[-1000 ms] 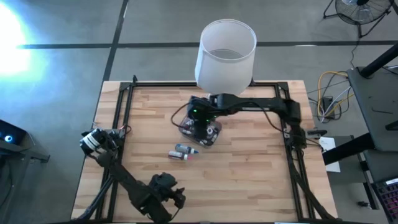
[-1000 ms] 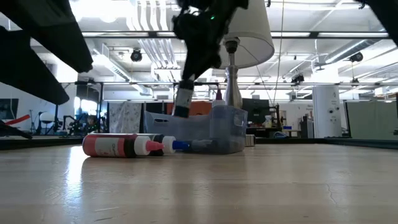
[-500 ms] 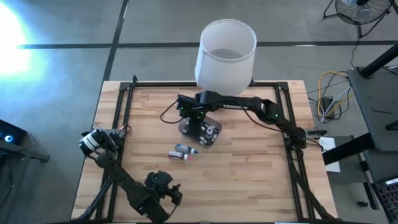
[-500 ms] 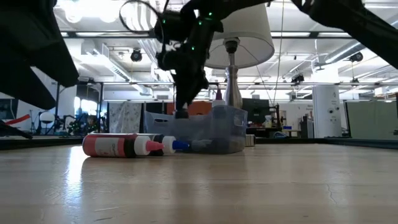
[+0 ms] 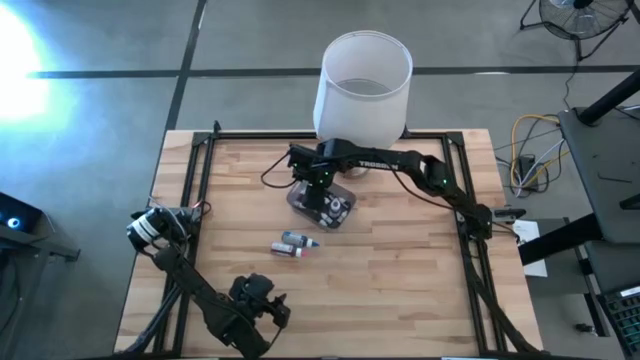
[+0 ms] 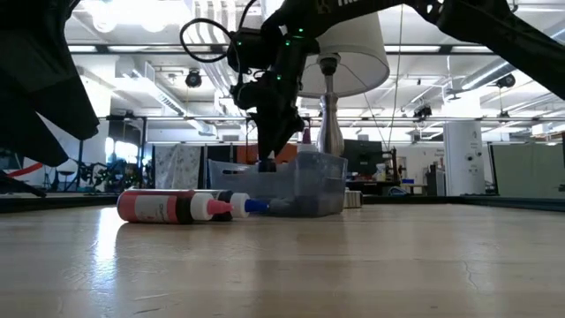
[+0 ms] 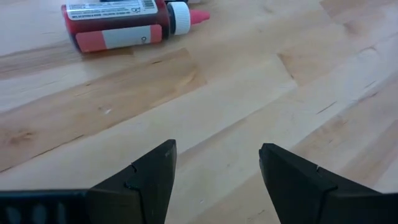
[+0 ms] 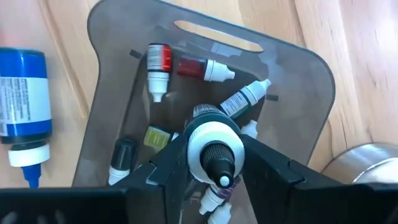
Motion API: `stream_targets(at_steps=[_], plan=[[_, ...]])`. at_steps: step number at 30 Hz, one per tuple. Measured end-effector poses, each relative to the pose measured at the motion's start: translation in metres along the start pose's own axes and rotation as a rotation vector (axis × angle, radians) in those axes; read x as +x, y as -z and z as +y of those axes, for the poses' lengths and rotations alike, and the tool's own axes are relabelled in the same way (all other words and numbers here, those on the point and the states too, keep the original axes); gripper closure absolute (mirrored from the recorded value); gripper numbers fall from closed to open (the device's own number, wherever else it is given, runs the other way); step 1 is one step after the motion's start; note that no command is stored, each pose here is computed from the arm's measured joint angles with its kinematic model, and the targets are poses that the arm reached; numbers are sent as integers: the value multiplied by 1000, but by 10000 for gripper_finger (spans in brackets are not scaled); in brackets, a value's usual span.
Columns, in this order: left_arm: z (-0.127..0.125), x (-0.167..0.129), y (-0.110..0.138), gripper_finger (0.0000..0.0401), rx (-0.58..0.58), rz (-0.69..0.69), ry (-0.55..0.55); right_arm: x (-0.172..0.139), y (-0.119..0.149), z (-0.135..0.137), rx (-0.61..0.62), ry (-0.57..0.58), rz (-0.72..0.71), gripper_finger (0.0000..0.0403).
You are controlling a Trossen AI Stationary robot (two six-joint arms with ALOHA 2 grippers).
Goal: Pick & Place food coloring
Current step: Put the large black food coloring into the black bin, then put the large pink food coloring into the black bin
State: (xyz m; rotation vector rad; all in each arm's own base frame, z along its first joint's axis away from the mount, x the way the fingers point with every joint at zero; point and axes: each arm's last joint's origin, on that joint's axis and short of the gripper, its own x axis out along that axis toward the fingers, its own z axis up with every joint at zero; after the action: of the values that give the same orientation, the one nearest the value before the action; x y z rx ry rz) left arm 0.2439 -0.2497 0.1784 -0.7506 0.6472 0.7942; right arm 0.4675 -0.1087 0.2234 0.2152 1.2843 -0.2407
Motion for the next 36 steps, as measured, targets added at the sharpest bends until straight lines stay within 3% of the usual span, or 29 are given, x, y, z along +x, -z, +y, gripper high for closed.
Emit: stream_targets(at_steps=[12,17,23,26,30,36], plan=[[-1,-2,-6,191,-21,7,-3,-13,7,6,-35,-20,36,178],[1,3,-21,191,64,6,-66,-37,7,6,-37,-16,-24,149],[-3,14,-57,191,214,49,-111,-76,15,18,-65,-11,-79,139],[0,20,-80,191,296,69,-125,-100,29,34,-129,-26,-96,139],[10,37,-111,191,458,208,-135,-111,58,54,-190,-40,-62,139],[10,60,-146,191,686,284,27,-110,123,68,-193,-58,-24,139]])
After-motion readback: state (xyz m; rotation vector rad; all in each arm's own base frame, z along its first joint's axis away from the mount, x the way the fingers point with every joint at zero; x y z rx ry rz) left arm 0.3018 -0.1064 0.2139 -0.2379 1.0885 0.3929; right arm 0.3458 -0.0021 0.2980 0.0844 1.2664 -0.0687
